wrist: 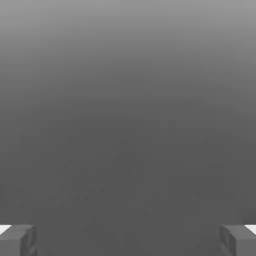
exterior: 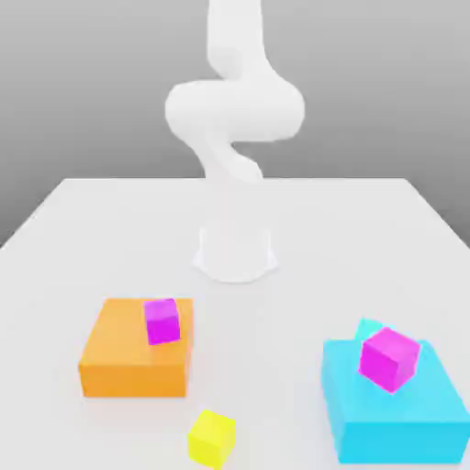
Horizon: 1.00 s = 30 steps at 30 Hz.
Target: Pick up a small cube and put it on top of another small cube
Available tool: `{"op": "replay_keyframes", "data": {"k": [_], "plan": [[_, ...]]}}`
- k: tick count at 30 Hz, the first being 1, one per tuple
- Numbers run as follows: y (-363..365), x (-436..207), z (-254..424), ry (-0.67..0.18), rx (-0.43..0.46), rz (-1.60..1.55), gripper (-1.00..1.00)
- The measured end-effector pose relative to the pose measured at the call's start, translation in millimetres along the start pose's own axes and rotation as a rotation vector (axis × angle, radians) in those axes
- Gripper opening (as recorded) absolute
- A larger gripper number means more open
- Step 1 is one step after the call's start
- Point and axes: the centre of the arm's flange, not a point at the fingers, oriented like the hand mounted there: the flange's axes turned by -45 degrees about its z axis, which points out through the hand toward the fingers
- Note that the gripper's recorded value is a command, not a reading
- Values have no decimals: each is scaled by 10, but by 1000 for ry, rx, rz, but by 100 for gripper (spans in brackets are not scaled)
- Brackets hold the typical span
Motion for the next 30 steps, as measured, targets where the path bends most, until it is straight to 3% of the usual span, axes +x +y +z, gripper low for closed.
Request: {"op": "replay_keyframes", "data": {"k": [12, 25, 30], "plan": [[154, -657, 2321, -334, -98, 156, 0], [314, -2400, 4066, -688, -150, 343, 0], [321, -2882, 4531, -717, -152, 360, 0]]}}
